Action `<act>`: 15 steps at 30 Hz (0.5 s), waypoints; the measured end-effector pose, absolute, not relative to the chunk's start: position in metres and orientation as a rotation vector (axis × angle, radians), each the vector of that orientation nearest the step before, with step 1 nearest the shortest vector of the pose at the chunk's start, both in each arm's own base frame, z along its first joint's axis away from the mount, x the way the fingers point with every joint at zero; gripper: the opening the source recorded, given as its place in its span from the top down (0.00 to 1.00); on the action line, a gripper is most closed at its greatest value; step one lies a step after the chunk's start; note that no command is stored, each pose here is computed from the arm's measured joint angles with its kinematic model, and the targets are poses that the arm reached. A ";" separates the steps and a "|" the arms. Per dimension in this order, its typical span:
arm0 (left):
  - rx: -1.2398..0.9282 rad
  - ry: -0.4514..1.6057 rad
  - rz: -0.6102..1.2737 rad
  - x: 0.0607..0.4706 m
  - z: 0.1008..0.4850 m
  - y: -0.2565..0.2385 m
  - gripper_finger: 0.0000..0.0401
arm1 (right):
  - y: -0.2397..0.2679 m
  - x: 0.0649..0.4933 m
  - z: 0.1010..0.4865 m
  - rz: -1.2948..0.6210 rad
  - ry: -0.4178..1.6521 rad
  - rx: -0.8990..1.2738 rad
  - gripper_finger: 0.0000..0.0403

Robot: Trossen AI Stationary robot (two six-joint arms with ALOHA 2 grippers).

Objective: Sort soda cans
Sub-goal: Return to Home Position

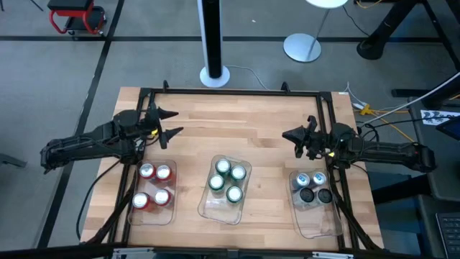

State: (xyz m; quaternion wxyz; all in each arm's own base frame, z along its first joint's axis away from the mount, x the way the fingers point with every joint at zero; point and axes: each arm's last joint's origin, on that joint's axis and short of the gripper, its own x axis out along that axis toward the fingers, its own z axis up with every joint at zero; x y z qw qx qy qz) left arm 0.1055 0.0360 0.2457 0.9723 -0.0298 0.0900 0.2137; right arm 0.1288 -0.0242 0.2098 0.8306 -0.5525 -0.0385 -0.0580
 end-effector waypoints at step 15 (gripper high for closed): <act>-0.026 0.115 0.389 0.101 0.199 0.034 0.65 | -0.021 0.109 0.189 -0.206 -0.124 -1.137 0.91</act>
